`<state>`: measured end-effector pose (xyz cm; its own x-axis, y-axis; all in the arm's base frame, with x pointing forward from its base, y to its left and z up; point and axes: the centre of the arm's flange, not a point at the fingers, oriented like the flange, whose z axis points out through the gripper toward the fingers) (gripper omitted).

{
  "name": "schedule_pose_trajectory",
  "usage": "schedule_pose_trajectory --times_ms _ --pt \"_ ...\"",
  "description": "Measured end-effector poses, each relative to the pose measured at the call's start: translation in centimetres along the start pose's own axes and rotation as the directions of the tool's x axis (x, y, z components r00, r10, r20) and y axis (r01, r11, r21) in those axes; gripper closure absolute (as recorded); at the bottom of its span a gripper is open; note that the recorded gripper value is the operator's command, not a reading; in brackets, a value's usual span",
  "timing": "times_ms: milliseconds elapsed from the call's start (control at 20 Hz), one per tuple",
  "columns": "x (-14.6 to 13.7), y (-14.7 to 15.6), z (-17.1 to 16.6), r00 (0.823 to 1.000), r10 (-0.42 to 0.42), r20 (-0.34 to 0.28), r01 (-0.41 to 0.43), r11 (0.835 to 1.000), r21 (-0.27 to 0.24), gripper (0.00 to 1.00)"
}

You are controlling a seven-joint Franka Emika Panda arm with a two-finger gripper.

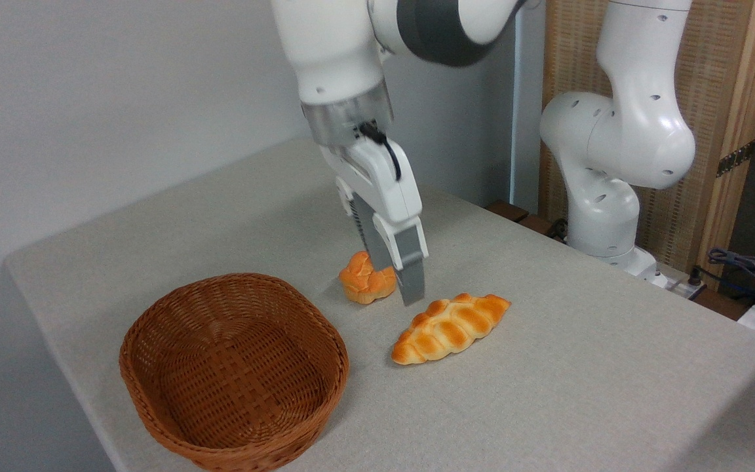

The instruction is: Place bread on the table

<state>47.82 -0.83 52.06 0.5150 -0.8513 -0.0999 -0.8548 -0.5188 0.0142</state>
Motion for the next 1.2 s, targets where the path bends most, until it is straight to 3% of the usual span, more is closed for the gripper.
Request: schedule_pose_trajectory --times_ms 150,400,550,800,1200 --pt "0.9 -1.0 -2.3 0.999 -0.042 -0.024 0.043 0.998 0.036 0.00" --pt "3.1 -3.1 -5.3 0.997 -0.066 -0.033 0.066 0.998 0.015 0.00" --pt "3.8 -4.3 -6.8 0.993 -0.111 -0.043 0.112 0.993 0.028 0.00" --pt "4.7 -5.6 -8.5 0.985 -0.160 -0.071 0.163 0.985 0.051 0.00" --pt "4.7 -6.1 -9.0 0.982 -0.169 -0.079 0.172 0.984 0.037 0.00"
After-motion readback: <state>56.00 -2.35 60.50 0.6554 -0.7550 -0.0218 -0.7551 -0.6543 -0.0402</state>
